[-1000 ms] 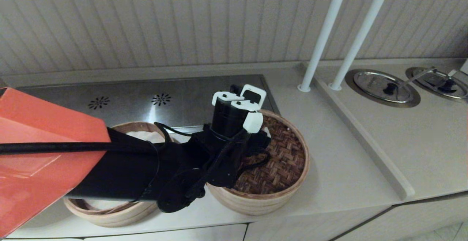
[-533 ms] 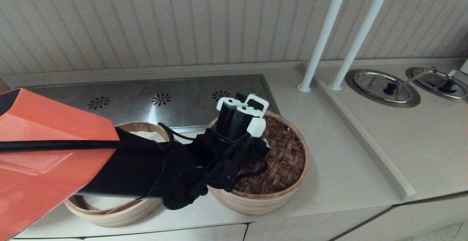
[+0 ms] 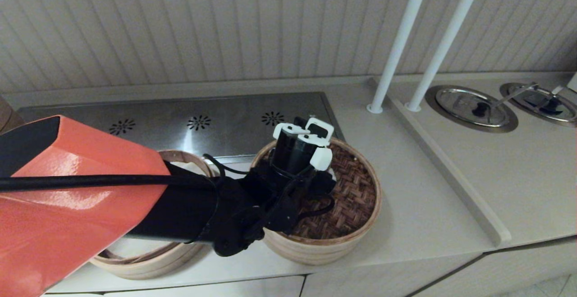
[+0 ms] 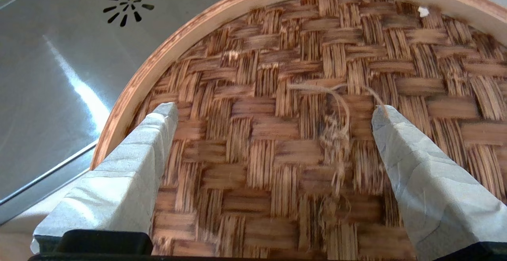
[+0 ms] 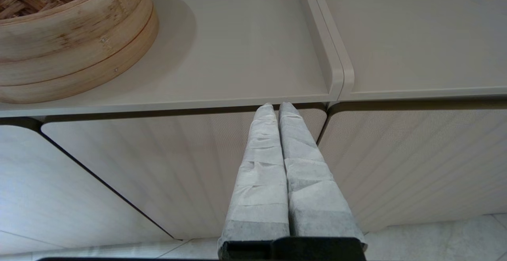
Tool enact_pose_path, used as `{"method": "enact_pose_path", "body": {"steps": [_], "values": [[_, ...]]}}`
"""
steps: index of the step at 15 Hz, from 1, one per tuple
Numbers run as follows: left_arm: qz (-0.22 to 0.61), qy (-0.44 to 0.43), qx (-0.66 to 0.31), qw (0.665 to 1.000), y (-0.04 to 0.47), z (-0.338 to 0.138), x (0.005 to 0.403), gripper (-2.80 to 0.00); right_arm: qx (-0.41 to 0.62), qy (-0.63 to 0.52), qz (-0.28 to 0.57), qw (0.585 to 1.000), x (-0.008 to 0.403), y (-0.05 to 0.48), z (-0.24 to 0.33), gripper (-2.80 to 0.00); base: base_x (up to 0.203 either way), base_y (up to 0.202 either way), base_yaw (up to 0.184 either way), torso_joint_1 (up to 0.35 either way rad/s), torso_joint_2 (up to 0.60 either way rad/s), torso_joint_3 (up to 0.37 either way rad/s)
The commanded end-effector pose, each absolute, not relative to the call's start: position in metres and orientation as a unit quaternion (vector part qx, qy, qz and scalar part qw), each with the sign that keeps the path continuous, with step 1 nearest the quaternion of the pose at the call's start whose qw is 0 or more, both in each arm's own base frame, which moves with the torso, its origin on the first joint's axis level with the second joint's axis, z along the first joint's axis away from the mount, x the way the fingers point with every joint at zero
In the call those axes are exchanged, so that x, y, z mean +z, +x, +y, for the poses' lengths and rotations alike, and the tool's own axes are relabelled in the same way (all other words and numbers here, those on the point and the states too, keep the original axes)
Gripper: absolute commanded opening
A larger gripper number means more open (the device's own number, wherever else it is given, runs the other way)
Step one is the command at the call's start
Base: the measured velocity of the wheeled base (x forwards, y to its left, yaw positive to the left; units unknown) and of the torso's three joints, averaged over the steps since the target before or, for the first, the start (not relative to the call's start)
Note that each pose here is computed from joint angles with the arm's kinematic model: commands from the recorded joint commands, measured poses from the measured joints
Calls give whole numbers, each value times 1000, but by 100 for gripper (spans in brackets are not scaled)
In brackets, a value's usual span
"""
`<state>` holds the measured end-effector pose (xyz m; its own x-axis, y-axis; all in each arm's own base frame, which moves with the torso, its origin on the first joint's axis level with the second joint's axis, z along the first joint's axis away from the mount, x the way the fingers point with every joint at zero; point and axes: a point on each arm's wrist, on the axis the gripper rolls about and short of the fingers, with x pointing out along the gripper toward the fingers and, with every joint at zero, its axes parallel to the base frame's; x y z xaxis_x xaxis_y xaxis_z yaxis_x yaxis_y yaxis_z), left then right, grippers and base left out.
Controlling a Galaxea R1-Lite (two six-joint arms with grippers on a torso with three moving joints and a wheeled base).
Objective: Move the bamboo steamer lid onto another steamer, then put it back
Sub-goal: Pick up the steamer
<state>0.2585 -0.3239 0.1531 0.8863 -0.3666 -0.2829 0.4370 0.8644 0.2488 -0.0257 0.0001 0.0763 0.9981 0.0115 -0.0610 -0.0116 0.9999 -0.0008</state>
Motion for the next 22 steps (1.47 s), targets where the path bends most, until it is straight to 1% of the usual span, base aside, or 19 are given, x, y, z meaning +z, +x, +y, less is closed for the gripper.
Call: {"method": "enact_pose_path", "body": {"steps": [1,2,3,4,17,22], "values": [[116,157,-208,958,260,-326,149,0,6,-1,31,999,76,-26,0,-280,0,0,0,0,0,0],[115,155,-209,959,260,-326,150,0,6,-1,31,999,76,-26,0,-280,0,0,0,0,0,0],[114,154,-208,959,261,-326,150,-28,6,-1,31,999,76,-26,0,-280,0,0,0,0,0,0],[114,154,-209,959,261,-326,150,-280,7,-2,31,999,77,-26,0,-280,0,0,0,0,0,0],[105,139,-207,963,261,-327,153,-280,7,-1,31,999,77,-26,0,-280,0,0,0,0,0,0],[85,117,-205,968,260,-325,165,-280,7,-1,31,999,77,-26,0,-280,0,0,0,0,0,0]]}}
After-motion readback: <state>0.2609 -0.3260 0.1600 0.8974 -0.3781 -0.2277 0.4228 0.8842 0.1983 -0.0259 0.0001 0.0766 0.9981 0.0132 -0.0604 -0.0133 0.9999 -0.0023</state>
